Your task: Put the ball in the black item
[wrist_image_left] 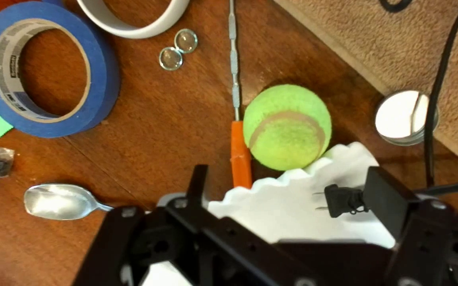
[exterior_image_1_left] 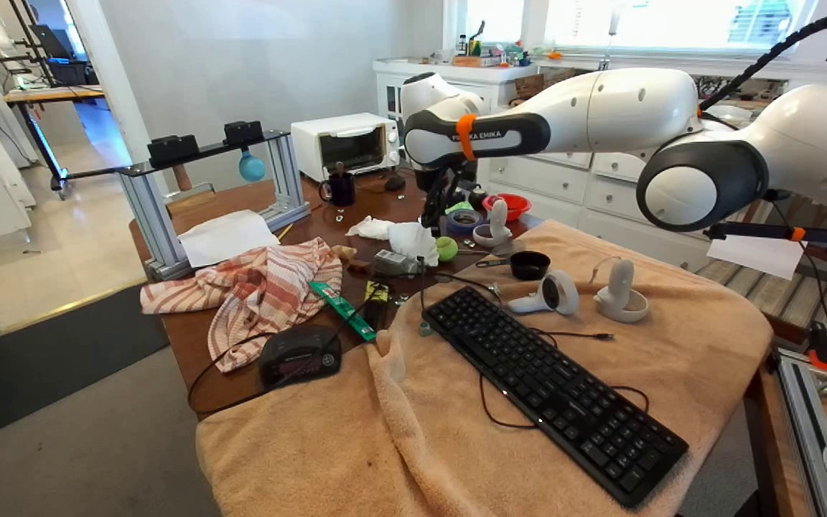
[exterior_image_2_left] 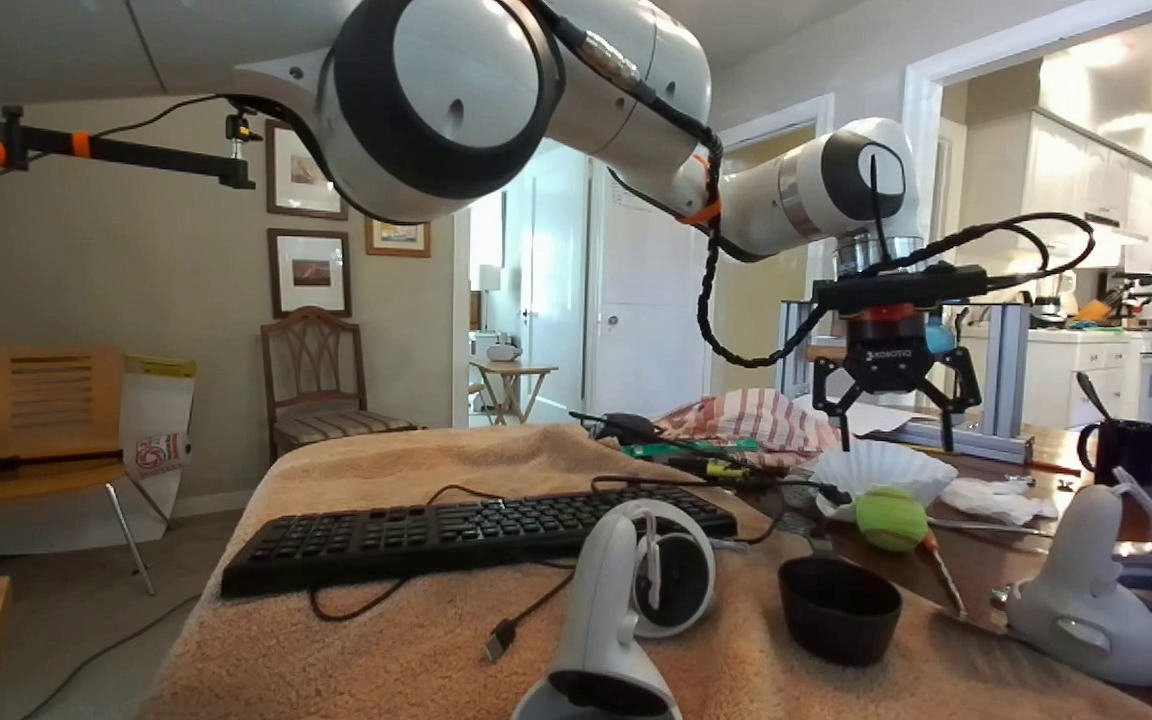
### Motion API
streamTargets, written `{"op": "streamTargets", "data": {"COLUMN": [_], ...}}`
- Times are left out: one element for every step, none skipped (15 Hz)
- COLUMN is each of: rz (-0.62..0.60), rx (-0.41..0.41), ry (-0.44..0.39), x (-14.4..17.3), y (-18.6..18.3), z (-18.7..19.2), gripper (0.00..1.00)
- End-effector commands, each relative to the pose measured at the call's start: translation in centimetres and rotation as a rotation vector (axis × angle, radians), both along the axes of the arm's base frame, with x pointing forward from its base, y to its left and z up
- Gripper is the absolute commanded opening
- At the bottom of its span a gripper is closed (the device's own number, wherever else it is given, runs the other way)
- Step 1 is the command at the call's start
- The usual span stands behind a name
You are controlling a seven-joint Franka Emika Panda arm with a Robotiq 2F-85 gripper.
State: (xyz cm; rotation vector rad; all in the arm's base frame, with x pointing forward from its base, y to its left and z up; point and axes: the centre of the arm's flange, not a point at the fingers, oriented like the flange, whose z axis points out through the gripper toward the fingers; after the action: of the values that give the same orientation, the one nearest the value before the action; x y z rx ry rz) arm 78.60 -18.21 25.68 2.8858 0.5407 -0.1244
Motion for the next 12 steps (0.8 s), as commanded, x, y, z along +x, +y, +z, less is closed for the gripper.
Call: {"op": "streamTargets", "data": {"rz": [-0.009,-0.012,-0.014,-0.015,0.017,0.067,0.122,0.169,0.191,0.214,0.228,0.231], "rx": [-0.004,-0.006,-0.007,-0.007,-0.004,0.002,-0.005,0.001,0.014,0.011,0.019,0.031], "ry": [-0.008,-0.011,-0.013,-0.014,0.015,0.043,0.073,0.092,0.104,0.125,0.141,0.159], "x": [0.1,0.1,0.1,0.1,0.3,0.6,0.5,0.5,0.5,0.4,0.4,0.4], "y": [-0.1,-0.1,-0.1,-0.1,-0.8,-1.6,-2.2,-2.7,-3.1,-3.4,-3.5,-3.5], "z": [0.1,0.1,0.1,0.1,-0.2,-0.4,-0.7,-0.9,-1.2,-1.5,-1.9,-2.1], "gripper": [1.00,1.00,1.00,1.00,1.00,1.00,1.00,1.00,1.00,1.00,1.00,1.00]}}
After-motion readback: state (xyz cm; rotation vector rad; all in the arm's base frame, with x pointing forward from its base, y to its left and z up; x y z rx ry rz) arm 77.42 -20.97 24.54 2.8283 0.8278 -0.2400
